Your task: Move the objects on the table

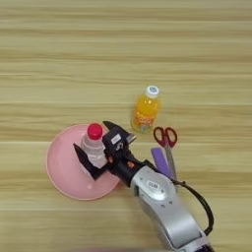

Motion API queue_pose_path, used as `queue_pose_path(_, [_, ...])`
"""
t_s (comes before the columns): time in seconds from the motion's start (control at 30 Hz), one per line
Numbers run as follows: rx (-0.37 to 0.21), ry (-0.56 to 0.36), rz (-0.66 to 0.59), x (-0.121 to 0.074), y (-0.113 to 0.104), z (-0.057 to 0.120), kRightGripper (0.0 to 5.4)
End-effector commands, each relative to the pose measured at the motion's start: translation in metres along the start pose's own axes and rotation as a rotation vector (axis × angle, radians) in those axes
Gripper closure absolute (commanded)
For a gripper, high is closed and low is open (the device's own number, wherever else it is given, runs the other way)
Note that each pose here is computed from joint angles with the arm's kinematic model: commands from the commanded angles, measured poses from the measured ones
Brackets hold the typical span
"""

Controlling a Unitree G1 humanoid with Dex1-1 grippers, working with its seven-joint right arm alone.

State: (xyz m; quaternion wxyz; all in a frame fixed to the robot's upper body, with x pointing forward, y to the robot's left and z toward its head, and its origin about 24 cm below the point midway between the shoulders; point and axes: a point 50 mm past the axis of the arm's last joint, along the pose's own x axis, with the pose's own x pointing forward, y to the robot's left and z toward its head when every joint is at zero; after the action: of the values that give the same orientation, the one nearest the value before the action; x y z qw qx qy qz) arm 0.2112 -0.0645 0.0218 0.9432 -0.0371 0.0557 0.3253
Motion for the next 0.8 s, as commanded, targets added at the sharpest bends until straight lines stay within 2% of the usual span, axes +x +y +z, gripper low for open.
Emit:
queue_pose_path(0.03, [-0.029,-0.129,0.008,0.004,0.0,0.026,0.03])
queue_pose_path(0.43, [-0.013,-0.226,0.016,0.001,0.0,0.041,0.03])
queue_pose_path(0.53, [-0.045,-0.26,-0.006,-0.001,-0.003,0.045,0.03])
queue_pose_path(0.8, [-0.065,-0.332,-0.045,-0.004,-0.008,0.055,0.03])
